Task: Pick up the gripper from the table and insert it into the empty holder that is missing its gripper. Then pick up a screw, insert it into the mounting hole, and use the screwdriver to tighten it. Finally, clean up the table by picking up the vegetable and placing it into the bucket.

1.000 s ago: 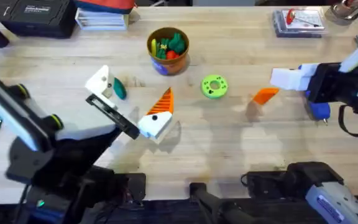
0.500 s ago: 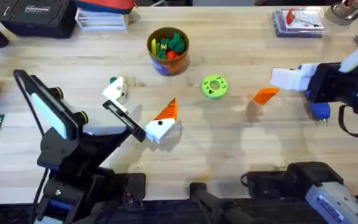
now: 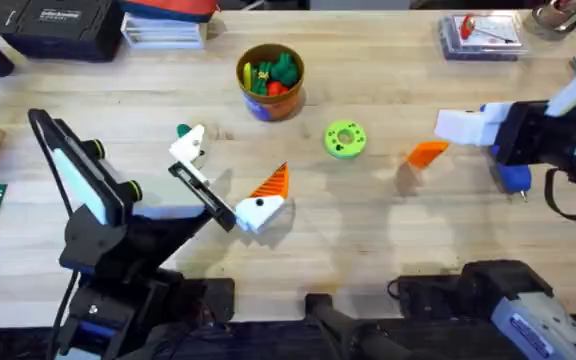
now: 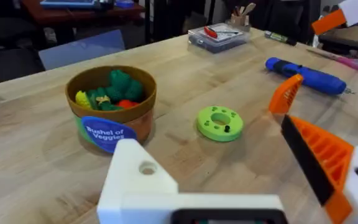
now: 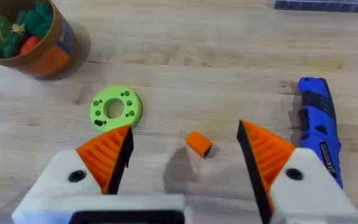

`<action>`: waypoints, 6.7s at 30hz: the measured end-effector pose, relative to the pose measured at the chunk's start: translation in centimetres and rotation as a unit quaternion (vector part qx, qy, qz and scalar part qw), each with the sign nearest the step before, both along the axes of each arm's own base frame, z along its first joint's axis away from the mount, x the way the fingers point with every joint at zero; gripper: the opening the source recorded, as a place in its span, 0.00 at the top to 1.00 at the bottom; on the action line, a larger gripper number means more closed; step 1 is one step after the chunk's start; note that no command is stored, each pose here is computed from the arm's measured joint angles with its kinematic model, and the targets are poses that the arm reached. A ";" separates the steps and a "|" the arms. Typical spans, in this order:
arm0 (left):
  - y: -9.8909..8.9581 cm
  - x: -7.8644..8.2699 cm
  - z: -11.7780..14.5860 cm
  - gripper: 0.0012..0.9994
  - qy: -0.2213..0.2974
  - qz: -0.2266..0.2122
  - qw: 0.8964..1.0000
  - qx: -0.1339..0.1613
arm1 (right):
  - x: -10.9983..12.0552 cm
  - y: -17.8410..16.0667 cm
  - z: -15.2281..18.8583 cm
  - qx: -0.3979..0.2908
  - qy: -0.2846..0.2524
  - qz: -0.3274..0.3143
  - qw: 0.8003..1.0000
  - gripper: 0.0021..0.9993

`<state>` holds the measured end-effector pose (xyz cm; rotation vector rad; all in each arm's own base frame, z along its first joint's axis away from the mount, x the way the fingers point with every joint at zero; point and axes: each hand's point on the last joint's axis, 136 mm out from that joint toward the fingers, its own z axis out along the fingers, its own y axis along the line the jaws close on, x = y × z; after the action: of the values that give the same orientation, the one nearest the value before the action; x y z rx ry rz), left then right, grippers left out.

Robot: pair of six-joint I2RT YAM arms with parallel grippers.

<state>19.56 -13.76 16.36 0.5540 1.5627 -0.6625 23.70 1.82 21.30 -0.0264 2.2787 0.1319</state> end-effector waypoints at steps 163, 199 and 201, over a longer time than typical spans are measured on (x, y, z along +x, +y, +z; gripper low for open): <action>-2.4 -3.1 -0.1 0.01 0.074 -0.111 0.989 -0.059 | -1.5 28.8 -4.4 0.519 0.419 0.288 0.687 1.00; -1.9 -2.4 -0.1 0.01 0.085 -0.087 0.990 -0.070 | -0.4 31.8 -5.4 0.526 0.409 0.249 0.702 1.00; -1.9 -2.3 -0.2 0.01 0.087 -0.084 0.990 -0.071 | -0.2 31.9 -5.5 0.527 0.406 0.243 0.706 1.00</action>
<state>17.26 -15.64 16.19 0.5356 1.6265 -0.9632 23.49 33.73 15.83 0.0429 2.5867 2.0581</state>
